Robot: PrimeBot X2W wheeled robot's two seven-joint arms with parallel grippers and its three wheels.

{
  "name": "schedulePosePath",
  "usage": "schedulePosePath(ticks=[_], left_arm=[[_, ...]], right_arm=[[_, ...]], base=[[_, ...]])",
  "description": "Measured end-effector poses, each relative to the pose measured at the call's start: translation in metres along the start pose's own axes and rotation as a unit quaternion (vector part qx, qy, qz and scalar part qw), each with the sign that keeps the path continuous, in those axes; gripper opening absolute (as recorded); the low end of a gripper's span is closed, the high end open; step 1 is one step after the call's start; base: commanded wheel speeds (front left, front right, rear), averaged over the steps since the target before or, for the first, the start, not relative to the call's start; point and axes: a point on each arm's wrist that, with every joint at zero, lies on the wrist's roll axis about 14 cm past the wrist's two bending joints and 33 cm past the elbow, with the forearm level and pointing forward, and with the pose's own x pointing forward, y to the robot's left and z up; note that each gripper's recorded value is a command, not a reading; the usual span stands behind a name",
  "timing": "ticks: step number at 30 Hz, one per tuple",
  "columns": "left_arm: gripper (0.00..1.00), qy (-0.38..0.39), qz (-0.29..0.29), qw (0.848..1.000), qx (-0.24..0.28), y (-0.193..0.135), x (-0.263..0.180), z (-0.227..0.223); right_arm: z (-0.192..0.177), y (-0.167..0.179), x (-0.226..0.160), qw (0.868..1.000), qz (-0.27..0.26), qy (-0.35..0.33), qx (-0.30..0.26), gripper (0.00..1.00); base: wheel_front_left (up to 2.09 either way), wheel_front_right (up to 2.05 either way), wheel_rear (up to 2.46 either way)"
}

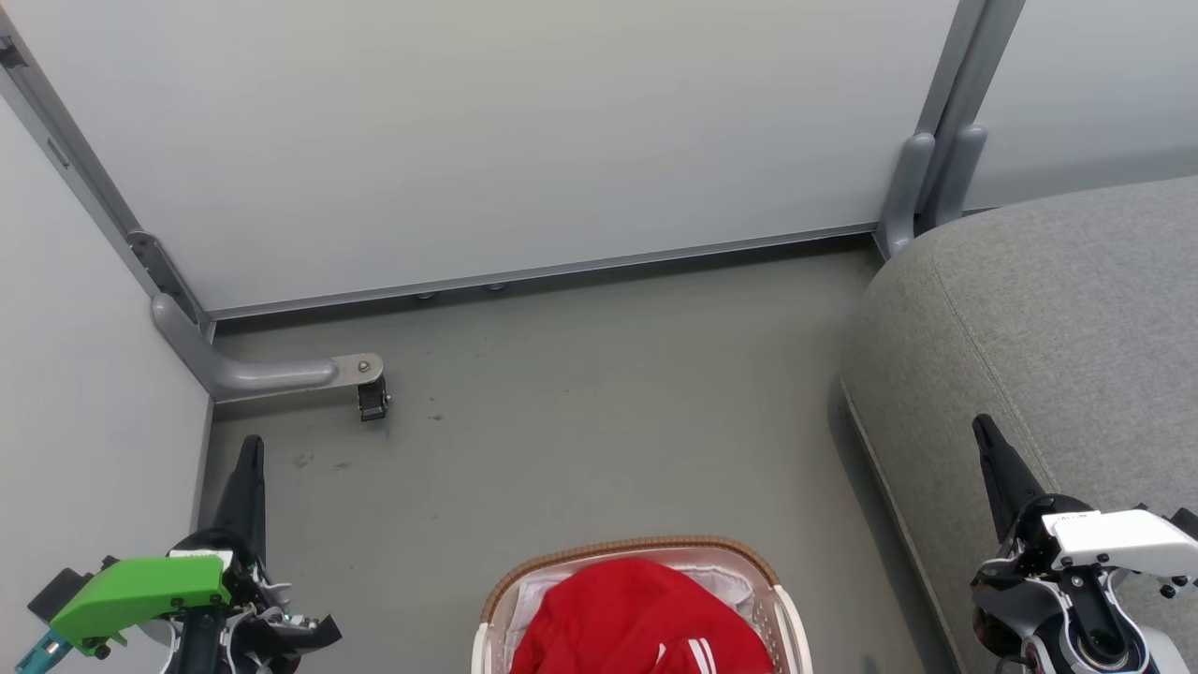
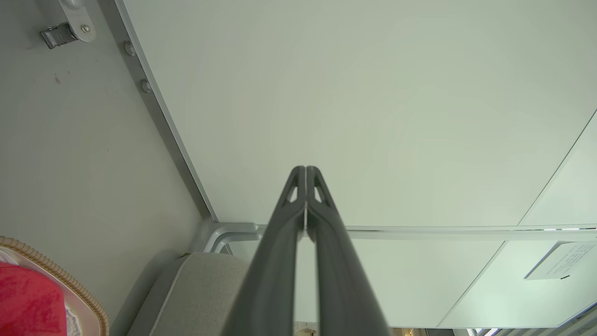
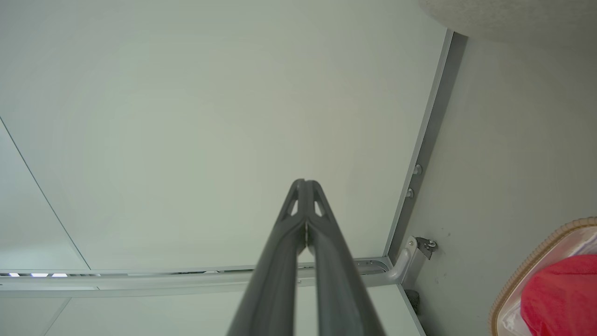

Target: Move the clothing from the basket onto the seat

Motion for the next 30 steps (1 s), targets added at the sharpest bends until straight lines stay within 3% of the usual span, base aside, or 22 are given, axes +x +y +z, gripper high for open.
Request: schedulePosePath(ticks=[10,11,18,30], left_arm=[[0.0,0.0,0.0,1.0,0.0,0.0,0.0,0.0],[1.0,0.0,0.001,1.0,0.0,0.001,0.0,0.0],[1.0,0.001,0.051,0.999,-0.006,0.034,-0.015,-0.004],[1.0,-0.003,0.045,0.999,0.011,0.03,-0.014,-0.011]], right_arm=[[0.0,0.0,0.0,1.0,0.0,0.0,0.0,0.0],[0.0,-0.001,0.0,1.0,-0.001,0.0,0.0,1.0],[-0.006,-0.029,-0.012,0.999,-0.043,0.0,0.011,1.0],[-0.011,-0.031,-0.012,0.999,-0.046,-0.006,-0.016,1.0]], base=[[0.0,0.0,0.0],[0.0,0.0,0.0],[0.0,0.0,0.0],[0.0,0.0,0.0]])
